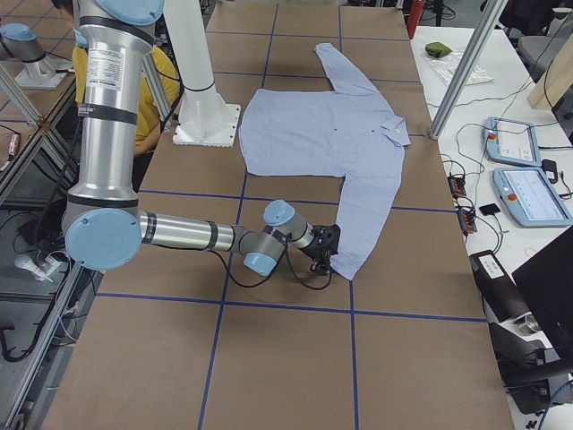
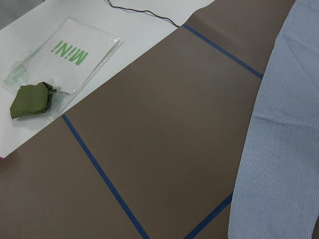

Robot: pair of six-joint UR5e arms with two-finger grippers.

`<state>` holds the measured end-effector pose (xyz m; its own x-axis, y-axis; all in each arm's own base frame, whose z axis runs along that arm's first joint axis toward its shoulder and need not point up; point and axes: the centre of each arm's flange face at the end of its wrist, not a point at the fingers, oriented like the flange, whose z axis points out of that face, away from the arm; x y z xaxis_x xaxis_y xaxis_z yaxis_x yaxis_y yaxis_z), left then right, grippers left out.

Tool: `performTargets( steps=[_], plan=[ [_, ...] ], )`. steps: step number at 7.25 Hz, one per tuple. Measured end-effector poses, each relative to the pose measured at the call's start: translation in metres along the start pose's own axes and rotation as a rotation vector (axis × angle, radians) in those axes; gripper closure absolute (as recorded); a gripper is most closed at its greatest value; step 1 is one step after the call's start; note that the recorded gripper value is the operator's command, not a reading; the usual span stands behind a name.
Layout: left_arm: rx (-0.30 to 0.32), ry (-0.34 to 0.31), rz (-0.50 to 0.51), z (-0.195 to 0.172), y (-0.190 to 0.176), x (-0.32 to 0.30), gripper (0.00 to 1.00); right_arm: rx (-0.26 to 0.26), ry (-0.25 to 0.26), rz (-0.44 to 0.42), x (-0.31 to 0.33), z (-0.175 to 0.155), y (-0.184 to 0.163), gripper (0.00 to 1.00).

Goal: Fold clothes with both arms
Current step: 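Close the right gripper on the striped sleeve cuff, then carry the cuff with the right gripper across the shirt front toward the other sleeve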

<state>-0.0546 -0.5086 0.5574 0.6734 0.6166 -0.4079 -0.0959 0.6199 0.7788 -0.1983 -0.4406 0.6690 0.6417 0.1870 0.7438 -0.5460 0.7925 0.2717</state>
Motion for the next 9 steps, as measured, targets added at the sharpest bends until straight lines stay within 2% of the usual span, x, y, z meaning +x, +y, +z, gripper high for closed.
performTargets(
  steps=[1, 2, 3, 5, 7, 9],
  plan=[
    [0.0, 0.0, 0.0, 0.0, 0.0, 0.0, 0.0, 0.0, 0.002, -0.004, -0.001, 0.001, 0.003, 0.41],
    [0.0, 0.001, -0.001, 0.0, 0.0, 0.0, 0.0, 0.001, 0.003, 0.0, -0.002, 0.002, 0.005, 0.83],
    [-0.001, 0.001, -0.001, 0.0, 0.0, 0.0, 0.0, 0.0, 0.0, 0.023, -0.005, 0.003, 0.007, 1.0],
    [-0.001, 0.001, -0.002, 0.0, 0.001, 0.0, 0.0, 0.001, -0.016, 0.06, -0.016, 0.005, 0.006, 1.0],
    [0.0, 0.0, -0.001, 0.0, 0.001, 0.0, 0.0, 0.004, -0.038, 0.059, -0.026, 0.0, 0.002, 1.0],
    [0.009, -0.001, 0.007, 0.001, 0.006, -0.001, 0.0, 0.042, -0.096, 0.028, -0.051, -0.02, -0.016, 1.0]
  ],
)
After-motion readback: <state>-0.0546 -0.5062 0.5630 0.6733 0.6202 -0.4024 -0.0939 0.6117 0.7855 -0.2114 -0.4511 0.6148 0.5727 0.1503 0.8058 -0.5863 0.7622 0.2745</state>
